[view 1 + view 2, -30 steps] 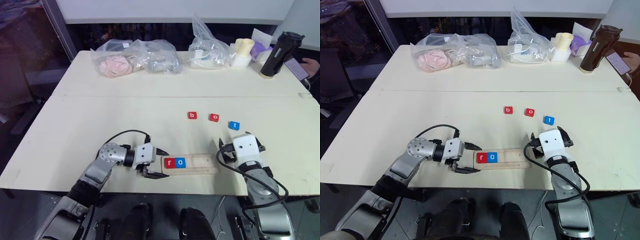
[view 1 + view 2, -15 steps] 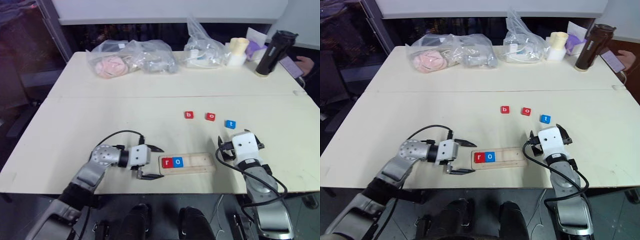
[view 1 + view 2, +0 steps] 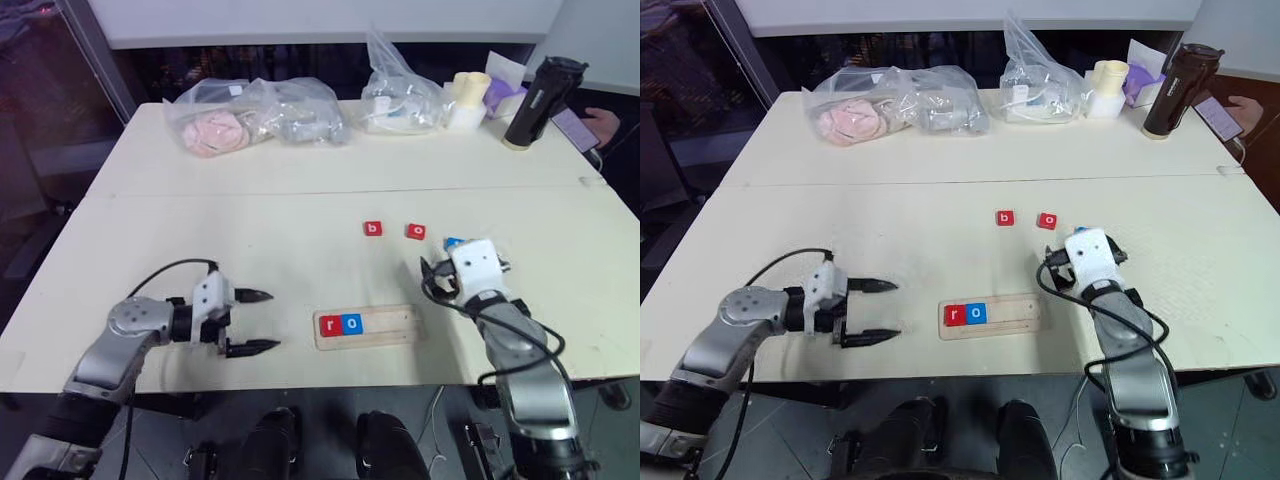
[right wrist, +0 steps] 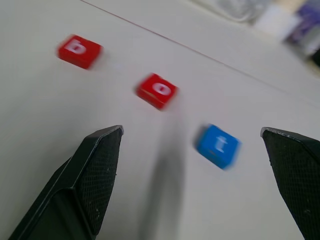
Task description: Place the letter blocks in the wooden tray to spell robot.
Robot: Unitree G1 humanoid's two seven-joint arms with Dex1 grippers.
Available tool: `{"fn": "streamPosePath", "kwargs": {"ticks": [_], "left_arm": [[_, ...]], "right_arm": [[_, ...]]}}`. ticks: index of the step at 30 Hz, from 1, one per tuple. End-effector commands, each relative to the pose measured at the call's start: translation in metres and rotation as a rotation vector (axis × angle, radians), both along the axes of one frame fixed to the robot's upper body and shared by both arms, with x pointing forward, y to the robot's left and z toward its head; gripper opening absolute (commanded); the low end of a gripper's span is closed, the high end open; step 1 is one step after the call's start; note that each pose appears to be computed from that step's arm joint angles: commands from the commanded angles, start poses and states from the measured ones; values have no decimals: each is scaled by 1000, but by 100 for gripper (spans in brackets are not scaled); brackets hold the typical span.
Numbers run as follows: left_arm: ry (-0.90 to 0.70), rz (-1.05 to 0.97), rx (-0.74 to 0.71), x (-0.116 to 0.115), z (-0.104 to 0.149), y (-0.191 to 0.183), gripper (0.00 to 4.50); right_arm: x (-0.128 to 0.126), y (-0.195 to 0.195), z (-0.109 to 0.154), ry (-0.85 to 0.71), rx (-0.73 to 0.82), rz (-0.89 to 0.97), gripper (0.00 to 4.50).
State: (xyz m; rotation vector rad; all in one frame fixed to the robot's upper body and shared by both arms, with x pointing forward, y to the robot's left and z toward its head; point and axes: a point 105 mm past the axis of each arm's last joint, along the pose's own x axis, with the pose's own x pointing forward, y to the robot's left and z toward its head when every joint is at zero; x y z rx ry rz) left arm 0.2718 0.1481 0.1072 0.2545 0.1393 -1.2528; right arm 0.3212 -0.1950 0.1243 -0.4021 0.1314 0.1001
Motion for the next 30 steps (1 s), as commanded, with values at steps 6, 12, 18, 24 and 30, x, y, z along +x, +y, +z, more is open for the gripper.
{"fn": "streamPosePath", "kwargs": {"ticks": [6,12,18,24,30], "left_arm": [[-72,73,-149,14,51,-11,447],[-72,105,-128,13,42,-13,447],[-82,136,-121,12,39,-12,447],[-94,161,-114,14,37,-12,447],[-112,180,-108,19,36,-14,447]], "right_arm": [[41,56,12,73,132,139,450],[78,93,0,111,194,118,450],[98,90,-10,140,191,1,450],[104,98,-14,178,222,-31,450],[98,102,-32,306,330,-126,450]]}}
